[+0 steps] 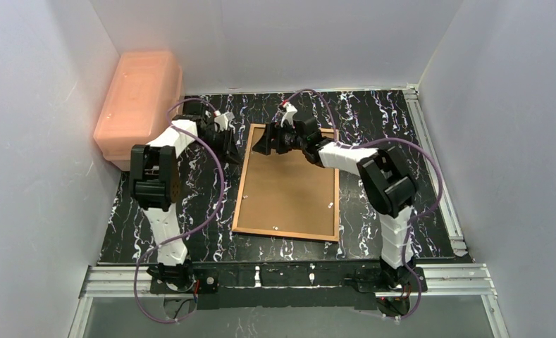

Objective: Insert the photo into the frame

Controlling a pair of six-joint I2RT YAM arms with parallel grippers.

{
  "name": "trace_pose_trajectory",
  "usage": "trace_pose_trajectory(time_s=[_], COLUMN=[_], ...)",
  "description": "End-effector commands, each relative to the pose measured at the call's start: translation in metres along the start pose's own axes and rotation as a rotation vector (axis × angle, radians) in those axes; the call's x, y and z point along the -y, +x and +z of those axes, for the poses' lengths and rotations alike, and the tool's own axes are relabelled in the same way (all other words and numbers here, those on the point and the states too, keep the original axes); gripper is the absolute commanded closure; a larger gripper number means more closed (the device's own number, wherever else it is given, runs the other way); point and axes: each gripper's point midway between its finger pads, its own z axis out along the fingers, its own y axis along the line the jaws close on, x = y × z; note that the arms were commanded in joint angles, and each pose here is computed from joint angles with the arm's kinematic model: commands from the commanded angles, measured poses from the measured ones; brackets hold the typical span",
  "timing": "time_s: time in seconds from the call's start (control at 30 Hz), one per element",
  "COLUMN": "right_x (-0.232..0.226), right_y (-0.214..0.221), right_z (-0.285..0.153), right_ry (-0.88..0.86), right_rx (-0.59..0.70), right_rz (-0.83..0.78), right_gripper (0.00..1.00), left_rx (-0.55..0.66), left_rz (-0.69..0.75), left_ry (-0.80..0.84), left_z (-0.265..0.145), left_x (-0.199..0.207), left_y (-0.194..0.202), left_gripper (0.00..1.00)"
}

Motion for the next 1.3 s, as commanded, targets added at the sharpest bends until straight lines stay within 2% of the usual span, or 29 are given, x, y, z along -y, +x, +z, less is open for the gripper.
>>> trace_pose_trajectory(time_s=[0.0,0.5,1.27], right_x=[-0.003,0.025,0.032], right_y=[0.002,0.012,0.028], right_z=[0.02,0.069,0.083], right_ry=[-0.066,-0.068,-0.1], right_rx=[-0.053,-0.062,-0.06], right_rz=[0.013,0.094,0.214], right_gripper=[0.12,0.11,0.11], left_rx=[-0.011,-0.029,-0.037], left_rz=[-0.067,-0.11,-0.096], left_ry=[-0.004,0.008,-0.013], left_z=[0.011,0.041,0.044], left_x=[-0.012,-0.033,-0.039], left_y=[-0.012,-0.012,-0.001], left_gripper=[0.81,0.86,0.9])
